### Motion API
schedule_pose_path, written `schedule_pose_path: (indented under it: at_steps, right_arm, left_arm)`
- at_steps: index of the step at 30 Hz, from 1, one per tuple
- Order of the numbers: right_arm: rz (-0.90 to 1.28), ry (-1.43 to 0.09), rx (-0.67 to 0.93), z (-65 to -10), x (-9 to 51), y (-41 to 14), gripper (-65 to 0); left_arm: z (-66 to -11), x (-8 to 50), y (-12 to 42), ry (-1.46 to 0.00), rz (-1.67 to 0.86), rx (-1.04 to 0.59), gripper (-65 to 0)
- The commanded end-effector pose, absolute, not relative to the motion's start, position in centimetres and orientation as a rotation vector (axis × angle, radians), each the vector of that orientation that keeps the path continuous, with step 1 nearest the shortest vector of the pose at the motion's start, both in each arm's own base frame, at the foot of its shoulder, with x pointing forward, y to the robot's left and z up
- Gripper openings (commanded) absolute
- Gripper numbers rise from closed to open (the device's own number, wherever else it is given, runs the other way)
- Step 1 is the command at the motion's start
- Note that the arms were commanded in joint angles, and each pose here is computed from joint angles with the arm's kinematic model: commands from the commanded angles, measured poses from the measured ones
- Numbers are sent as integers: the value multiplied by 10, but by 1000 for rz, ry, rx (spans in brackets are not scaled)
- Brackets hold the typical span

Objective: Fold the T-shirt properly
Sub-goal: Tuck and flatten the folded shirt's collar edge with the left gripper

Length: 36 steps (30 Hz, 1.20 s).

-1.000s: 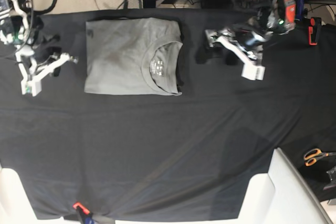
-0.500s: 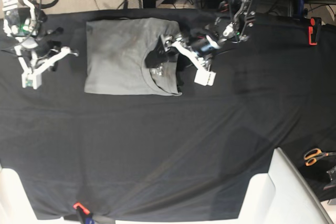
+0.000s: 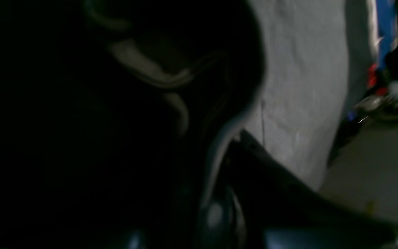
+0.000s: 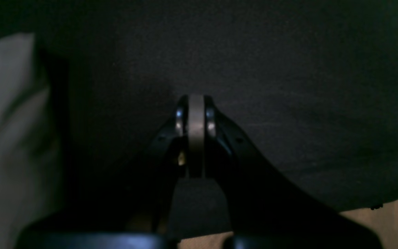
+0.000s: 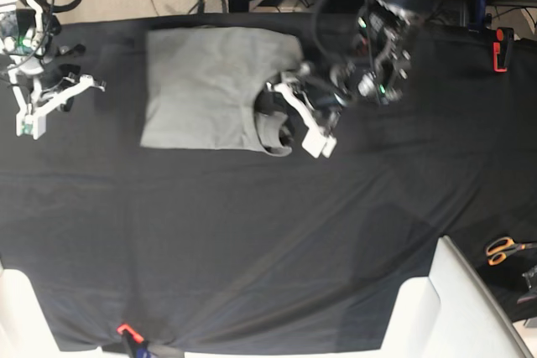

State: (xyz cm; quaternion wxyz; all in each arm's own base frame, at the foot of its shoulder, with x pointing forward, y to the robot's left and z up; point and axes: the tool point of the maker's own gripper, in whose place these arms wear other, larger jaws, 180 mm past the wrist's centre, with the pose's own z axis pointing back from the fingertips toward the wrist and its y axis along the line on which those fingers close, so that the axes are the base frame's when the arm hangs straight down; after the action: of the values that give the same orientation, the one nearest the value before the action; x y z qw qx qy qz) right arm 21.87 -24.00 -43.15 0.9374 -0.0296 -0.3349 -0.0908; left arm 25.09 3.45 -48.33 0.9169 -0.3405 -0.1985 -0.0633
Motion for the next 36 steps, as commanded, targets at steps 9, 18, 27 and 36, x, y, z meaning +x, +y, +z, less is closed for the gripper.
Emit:
schedule_pose_path:
  at_steps: [9, 18, 27, 36]
  right_arm:
    - [-182, -743, -57, -418, 234, -241, -648]
    - [-221, -747, -12, -421, 235, -222, -648]
    - [-225, -744, -16, -422, 234, -224, -648]
    - [-228, -745, -19, -422, 236, -225, -648]
  left_arm:
    - [-423, 333, 46, -392, -646, -431, -650]
    - [-439, 347, -8, -310, -1087, -245, -650]
    - [-443, 343, -64, -386, -1276, -273, -650]
    - [-442, 337, -96, -417, -1331, -296, -650]
